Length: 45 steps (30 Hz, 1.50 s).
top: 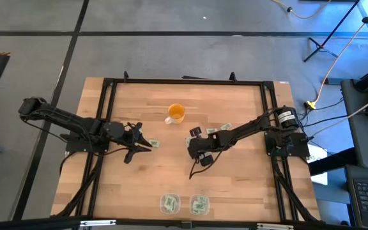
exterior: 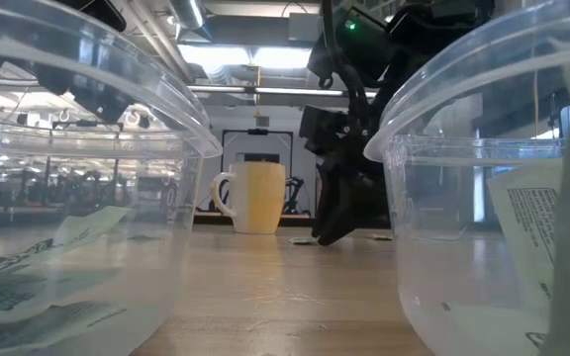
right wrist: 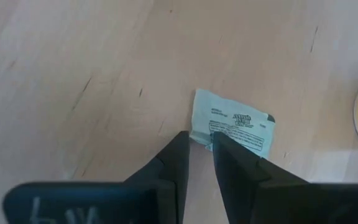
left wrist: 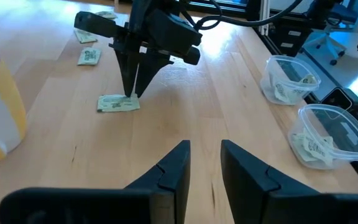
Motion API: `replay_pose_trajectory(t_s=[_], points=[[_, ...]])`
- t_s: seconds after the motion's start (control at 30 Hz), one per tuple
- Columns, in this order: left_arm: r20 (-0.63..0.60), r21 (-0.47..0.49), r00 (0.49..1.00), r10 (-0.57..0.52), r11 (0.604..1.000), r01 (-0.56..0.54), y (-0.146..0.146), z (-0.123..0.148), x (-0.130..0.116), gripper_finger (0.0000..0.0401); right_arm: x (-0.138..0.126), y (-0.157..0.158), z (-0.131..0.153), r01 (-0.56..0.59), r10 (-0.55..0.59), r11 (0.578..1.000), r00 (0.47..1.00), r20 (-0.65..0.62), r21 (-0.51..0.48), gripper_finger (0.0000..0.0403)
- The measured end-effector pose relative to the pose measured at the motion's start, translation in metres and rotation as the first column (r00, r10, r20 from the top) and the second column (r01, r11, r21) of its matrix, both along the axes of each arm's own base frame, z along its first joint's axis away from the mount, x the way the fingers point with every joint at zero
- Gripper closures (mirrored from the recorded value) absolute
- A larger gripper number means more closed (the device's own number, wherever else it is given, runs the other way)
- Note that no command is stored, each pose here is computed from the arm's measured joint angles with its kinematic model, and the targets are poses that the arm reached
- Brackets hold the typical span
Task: Pick and place items into bin
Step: Put the green stevia packet into the right transparent bin
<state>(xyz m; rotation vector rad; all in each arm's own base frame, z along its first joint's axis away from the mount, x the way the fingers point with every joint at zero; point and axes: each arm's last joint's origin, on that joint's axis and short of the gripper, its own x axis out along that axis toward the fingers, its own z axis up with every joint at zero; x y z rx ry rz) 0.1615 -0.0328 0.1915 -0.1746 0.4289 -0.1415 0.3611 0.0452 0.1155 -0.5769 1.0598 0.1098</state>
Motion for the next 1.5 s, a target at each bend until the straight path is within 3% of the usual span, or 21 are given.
replay_pose_trajectory(t_s=[0.17, 0.47, 0.7, 0.93, 1.27, 1.5], points=[[0.003, 0.015, 0.999, 0.035, 0.999, -0.035, 0.001, 0.0, 0.0, 0.0317, 0.0, 0.0, 0.0, 0.004, -0.004, 1.0, 1.0, -0.001, 0.003, 0.0333], [0.003, 0.015, 0.999, 0.037, 0.999, -0.037, 0.001, 0.0, 0.0, 0.0317, 0.0, 0.0, -0.001, 0.004, -0.004, 1.0, 1.0, -0.006, 0.008, 0.0396], [0.003, 0.014, 0.999, 0.037, 0.999, -0.038, 0.001, 0.0, 0.0, 0.0317, 0.0, 0.0, -0.001, 0.11, -0.111, 0.992, 0.994, 0.018, 0.065, 0.0399], [0.003, 0.014, 0.999, 0.037, 0.999, -0.037, 0.001, 0.0, 0.0, 0.0317, -0.001, 0.007, 0.007, 0.143, -0.146, 0.986, 0.989, 0.036, 0.086, 0.0401], [-0.001, 0.015, 0.999, 0.037, 0.999, -0.037, 0.001, -0.001, 0.0, 0.0317, 0.008, 0.051, 0.087, 0.129, -0.154, 0.973, 0.98, 0.123, 0.19, 0.0402], [-0.005, 0.016, 0.999, 0.037, 0.999, -0.037, 0.001, -0.001, 0.0, 0.0317, -0.011, 0.117, 0.133, 0.2, -0.242, 0.912, 0.967, 0.076, 0.357, 0.0403]])
